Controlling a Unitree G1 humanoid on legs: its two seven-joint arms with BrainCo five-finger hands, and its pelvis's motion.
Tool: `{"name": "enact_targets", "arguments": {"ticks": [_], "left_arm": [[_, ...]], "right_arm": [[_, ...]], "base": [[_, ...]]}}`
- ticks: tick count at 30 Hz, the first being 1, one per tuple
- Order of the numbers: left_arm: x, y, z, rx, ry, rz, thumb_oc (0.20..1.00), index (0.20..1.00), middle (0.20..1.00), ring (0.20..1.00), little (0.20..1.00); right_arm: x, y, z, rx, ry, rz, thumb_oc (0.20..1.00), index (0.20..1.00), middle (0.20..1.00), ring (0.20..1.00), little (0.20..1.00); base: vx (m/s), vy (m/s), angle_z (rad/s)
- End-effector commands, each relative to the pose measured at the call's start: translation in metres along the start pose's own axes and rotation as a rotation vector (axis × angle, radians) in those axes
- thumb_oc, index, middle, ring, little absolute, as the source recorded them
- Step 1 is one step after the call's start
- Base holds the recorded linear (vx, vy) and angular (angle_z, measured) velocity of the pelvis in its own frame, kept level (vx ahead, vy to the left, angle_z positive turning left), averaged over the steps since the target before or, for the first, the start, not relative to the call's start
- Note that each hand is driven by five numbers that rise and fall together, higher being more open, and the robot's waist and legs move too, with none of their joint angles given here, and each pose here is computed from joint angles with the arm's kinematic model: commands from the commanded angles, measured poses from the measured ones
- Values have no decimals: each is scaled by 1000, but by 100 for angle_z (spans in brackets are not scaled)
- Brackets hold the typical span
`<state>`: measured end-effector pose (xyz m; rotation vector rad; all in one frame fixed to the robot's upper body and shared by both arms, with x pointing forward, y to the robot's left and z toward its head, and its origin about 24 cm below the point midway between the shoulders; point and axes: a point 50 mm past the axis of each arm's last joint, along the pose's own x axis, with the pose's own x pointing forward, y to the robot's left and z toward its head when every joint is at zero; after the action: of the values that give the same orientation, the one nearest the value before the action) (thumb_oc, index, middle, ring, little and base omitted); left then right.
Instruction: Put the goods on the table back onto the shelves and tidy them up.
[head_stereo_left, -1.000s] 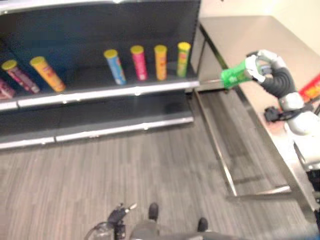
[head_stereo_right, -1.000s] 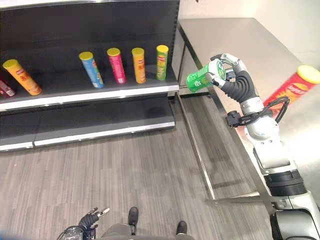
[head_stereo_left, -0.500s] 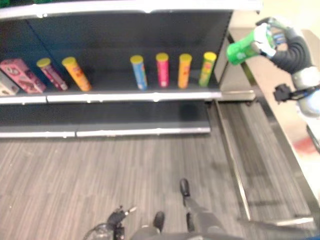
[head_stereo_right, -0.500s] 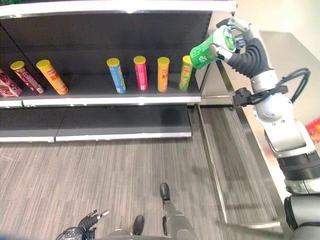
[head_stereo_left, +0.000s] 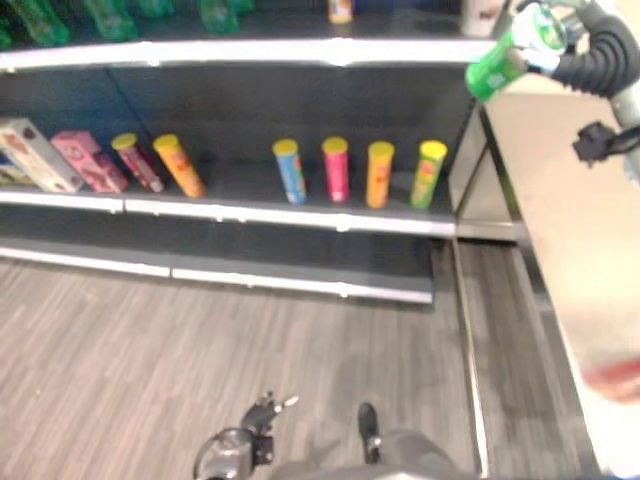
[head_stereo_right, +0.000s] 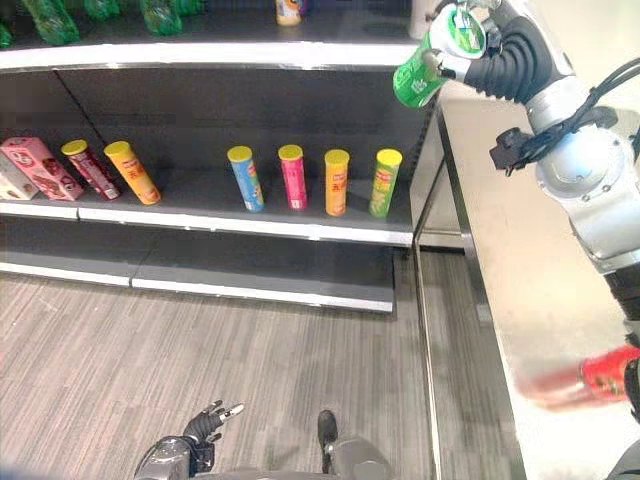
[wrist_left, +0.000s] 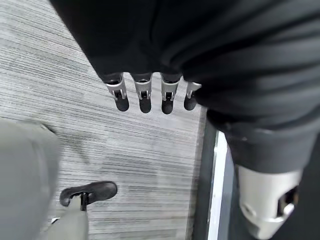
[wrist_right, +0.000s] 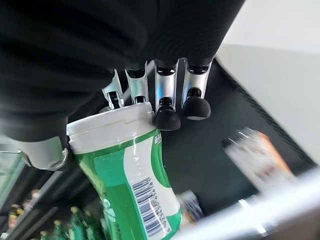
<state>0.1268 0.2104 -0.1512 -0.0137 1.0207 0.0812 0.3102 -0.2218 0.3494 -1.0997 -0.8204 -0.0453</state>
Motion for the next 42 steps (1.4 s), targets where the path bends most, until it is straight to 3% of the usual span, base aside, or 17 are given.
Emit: {"name": "enact_targets", "arguments": {"ticks": [1,11,18,30,42], "left_arm": [[-7,27,-12,45,29,60,1000,1000,1000,1000,1000],[-11,36,-22,77,71,68,1000,1000,1000,1000,1000],[-19,52,-37,79,121,115,1000,1000,1000,1000,1000],[-18,56,-29,26,78,153,1000,1000,1000,1000,1000],[-14,52,-23,96,98,125,1000,1000,1000,1000,1000]], "right_arm": [[15,-22,4,40,-24,-97,200,200,200,200,200],[31,-32,6,30,-14,-119,200,200,200,200,200],[47,-14,2,-3,36,-34,200,200,200,200,200],[52,-18,-6,-80,94,17,200,200,200,200,200],[20,-17,-37,-154,213,149,200,200,200,200,200]], "base": [[280,29,45],[219,117,2],[283,387,-63],[191,223,-18],[129,-16,39]]}}
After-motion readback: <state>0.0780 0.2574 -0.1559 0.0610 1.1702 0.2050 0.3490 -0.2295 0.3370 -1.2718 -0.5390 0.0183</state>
